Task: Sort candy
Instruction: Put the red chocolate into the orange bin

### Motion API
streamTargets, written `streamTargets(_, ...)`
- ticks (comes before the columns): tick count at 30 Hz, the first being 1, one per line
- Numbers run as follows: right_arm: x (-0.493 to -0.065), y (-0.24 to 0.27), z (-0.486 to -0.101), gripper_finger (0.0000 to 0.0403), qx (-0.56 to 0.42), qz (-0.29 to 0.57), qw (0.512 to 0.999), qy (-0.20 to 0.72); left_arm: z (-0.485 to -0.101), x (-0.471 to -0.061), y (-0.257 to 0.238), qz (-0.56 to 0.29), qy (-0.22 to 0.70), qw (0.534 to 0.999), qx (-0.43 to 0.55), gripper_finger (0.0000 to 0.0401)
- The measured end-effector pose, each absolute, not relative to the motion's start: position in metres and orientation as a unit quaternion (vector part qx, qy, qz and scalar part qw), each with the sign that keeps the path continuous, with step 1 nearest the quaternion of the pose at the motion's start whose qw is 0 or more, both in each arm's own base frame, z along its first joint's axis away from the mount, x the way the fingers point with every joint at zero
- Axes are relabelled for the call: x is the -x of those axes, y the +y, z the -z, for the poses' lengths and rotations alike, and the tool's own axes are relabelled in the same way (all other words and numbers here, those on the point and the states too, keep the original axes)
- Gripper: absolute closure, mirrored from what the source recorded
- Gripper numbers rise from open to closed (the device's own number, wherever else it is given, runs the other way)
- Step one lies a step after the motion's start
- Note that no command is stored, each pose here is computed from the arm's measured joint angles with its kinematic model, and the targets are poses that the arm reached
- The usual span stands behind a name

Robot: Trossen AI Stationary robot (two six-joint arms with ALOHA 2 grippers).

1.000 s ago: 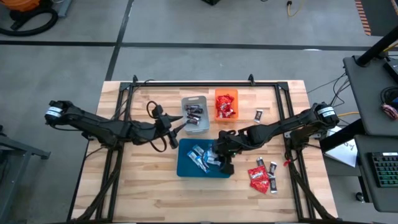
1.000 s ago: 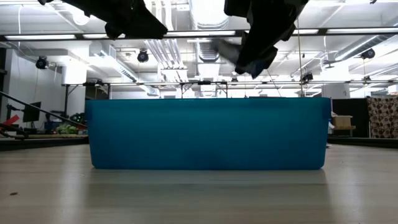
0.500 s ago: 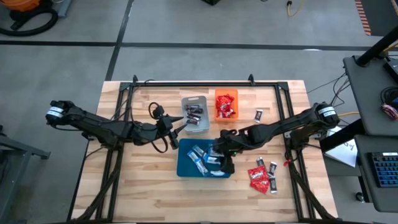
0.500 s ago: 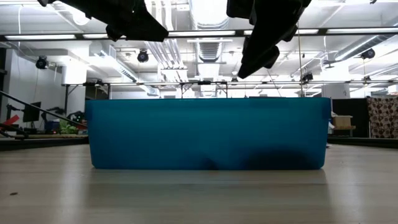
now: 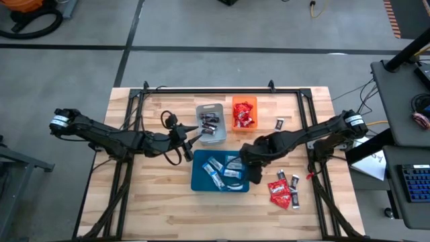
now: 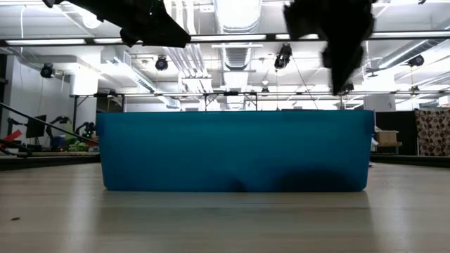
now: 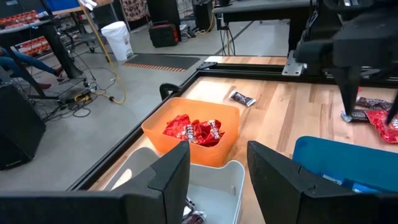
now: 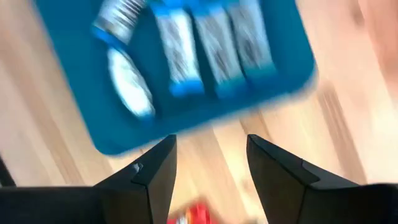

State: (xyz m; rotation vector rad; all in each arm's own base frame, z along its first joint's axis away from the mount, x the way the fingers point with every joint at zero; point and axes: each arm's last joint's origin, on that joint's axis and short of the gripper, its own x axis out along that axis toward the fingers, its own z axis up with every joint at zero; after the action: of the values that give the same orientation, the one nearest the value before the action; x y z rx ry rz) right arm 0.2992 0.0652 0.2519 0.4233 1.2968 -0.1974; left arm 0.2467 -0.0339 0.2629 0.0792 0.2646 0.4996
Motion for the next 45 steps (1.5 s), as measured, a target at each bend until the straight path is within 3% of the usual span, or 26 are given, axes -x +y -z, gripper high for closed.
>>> streamTargets(5,-0.282,0.067,-0.244,0.0218,-0.25,0.158,0.695,0.655,-0.265,-0.247,-0.034,-0.243,0.129,0.96,-0.063,0.0257)
streamTargets(11,-0.262,0.081,-0.228,0.0218,-0.252,0.194,0.64,0.699,-0.266,-0.248,-0.034,-0.239,0.131,0.958,-0.094,0.0257)
streamTargets(19,-0.229,0.13,-0.202,0.0218,-0.127,0.085,0.652,0.743,-0.267,-0.248,-0.034,-0.241,0.136,0.952,-0.13,0.0257)
streamTargets(22,-0.221,0.141,-0.19,0.0221,-0.141,0.1,0.653,0.737,-0.267,-0.248,-0.033,-0.243,0.136,0.951,-0.131,0.0257)
streamTargets(27,-0.216,0.153,-0.173,0.0227,-0.151,0.104,0.696,0.695,-0.267,-0.248,-0.03,-0.248,0.138,0.95,-0.133,0.0257)
streamTargets(36,-0.204,0.143,-0.145,0.0234,-0.158,0.135,0.694,0.689,-0.269,-0.249,-0.029,-0.251,0.131,0.948,-0.147,0.0257)
streamTargets(41,-0.2,0.139,-0.133,0.0269,-0.164,0.133,0.702,0.68,-0.27,-0.249,-0.029,-0.251,0.13,0.948,-0.147,0.0257)
streamTargets(45,-0.2,0.137,-0.131,0.0328,-0.151,0.15,0.717,0.663,-0.27,-0.249,-0.029,-0.251,0.128,0.948,-0.147,0.0257)
